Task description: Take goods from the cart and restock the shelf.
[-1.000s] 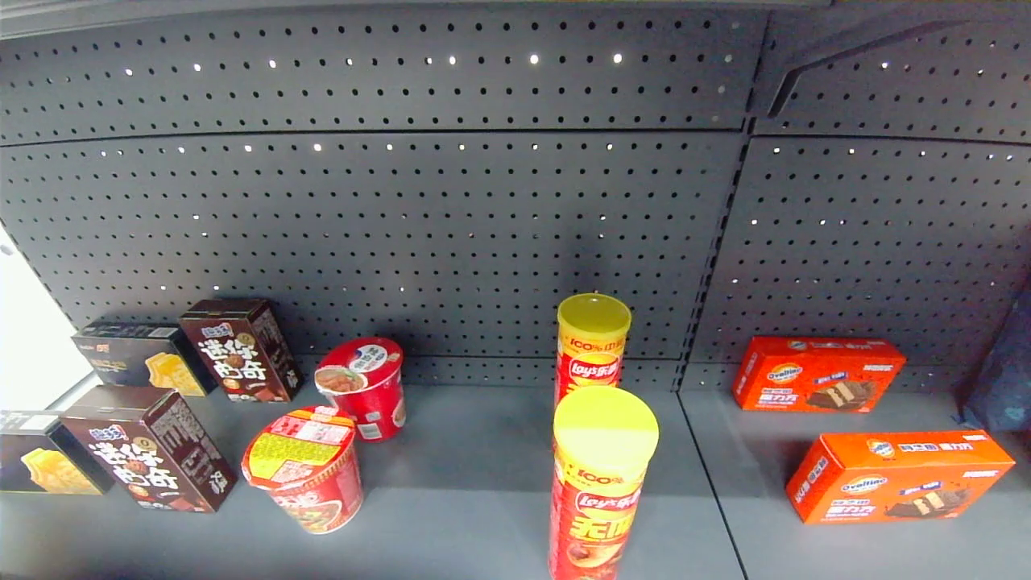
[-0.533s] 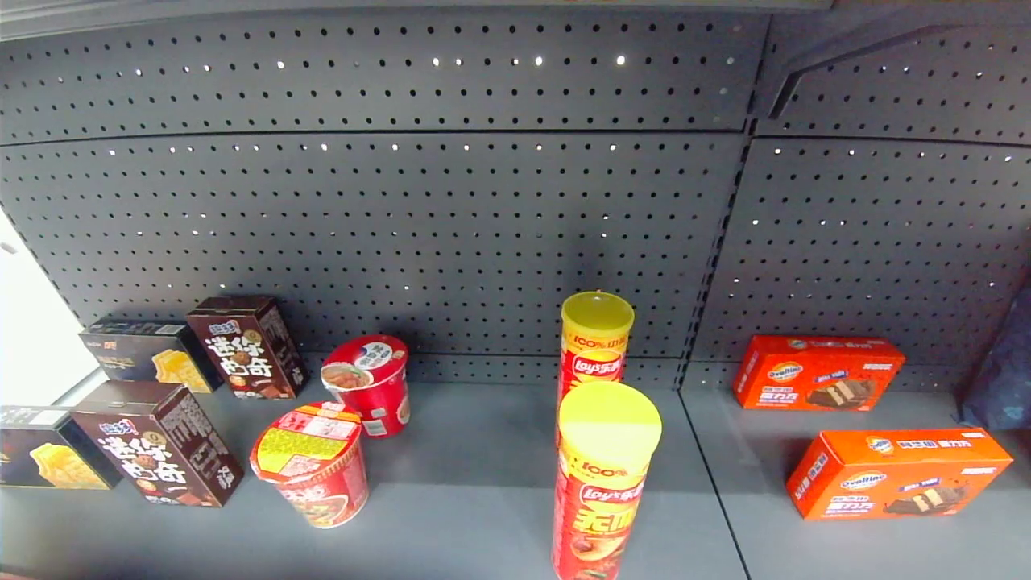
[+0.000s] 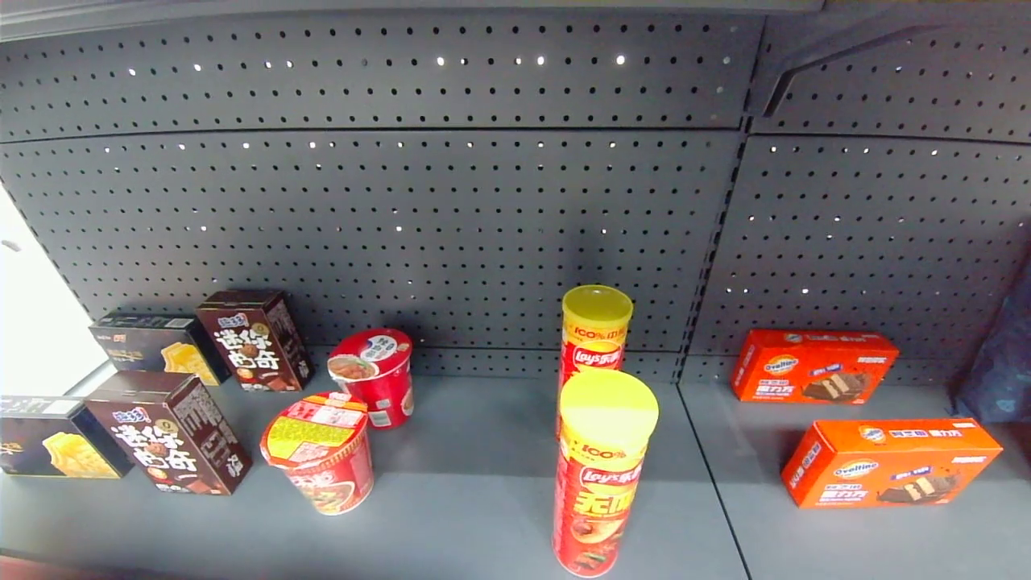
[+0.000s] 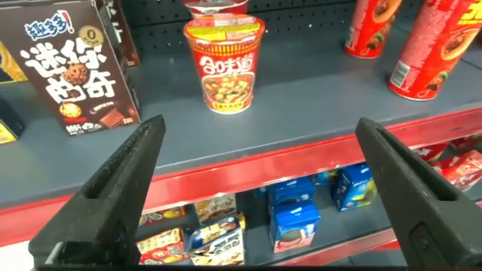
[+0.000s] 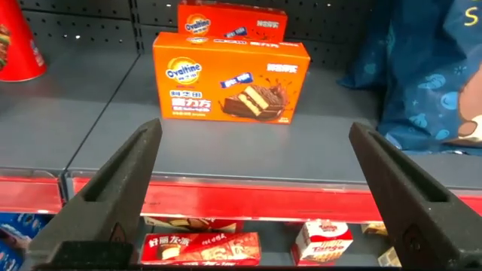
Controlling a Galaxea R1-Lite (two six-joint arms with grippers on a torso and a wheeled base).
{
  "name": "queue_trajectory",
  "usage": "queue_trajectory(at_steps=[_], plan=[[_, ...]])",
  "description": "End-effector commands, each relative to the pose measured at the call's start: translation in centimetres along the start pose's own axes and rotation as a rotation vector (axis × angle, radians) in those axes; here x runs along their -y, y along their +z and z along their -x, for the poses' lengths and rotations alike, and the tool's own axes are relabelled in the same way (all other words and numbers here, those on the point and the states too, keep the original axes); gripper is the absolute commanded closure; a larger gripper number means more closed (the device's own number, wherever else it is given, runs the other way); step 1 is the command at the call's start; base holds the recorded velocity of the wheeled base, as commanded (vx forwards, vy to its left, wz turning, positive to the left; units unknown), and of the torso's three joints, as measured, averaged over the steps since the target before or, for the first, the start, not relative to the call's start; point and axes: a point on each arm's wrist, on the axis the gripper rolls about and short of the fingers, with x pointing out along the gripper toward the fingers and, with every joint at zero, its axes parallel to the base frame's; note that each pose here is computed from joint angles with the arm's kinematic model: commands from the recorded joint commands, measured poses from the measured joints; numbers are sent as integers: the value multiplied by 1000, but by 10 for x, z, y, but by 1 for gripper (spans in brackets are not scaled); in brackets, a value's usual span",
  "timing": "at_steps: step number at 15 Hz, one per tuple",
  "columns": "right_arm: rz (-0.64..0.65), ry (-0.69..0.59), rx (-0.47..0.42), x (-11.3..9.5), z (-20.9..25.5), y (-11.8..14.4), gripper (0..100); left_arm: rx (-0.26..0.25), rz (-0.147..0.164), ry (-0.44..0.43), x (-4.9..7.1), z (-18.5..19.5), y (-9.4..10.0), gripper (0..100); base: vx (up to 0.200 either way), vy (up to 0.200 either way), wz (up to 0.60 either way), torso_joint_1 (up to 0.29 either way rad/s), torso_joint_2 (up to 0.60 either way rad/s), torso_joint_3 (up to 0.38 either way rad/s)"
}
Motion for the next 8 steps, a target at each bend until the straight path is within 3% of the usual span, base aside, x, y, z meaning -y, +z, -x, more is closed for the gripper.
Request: queue_trajectory(at_steps=[1, 2, 4, 5, 8], plan=[[1, 0, -4, 0, 0, 0, 0, -4, -8, -1, 0, 0, 0, 0, 0, 0, 0, 0, 0, 0], [1, 0, -1, 0, 0, 0, 0, -4, -53, 2, 0, 0, 0, 0, 0, 0, 0, 0, 0, 0], [2, 0, -1, 0, 0, 0, 0, -5, -76, -5, 0, 0, 0, 0, 0, -200, 0, 2, 0, 2], [1, 0, 1, 0, 0, 0, 0, -4, -70, -6, 0, 0, 0, 0, 0, -200, 0, -2, 2, 7], [1, 0, 1, 0, 0, 0, 0, -4, -19, 0, 0, 0, 0, 0, 0, 0, 0, 0, 0, 0]])
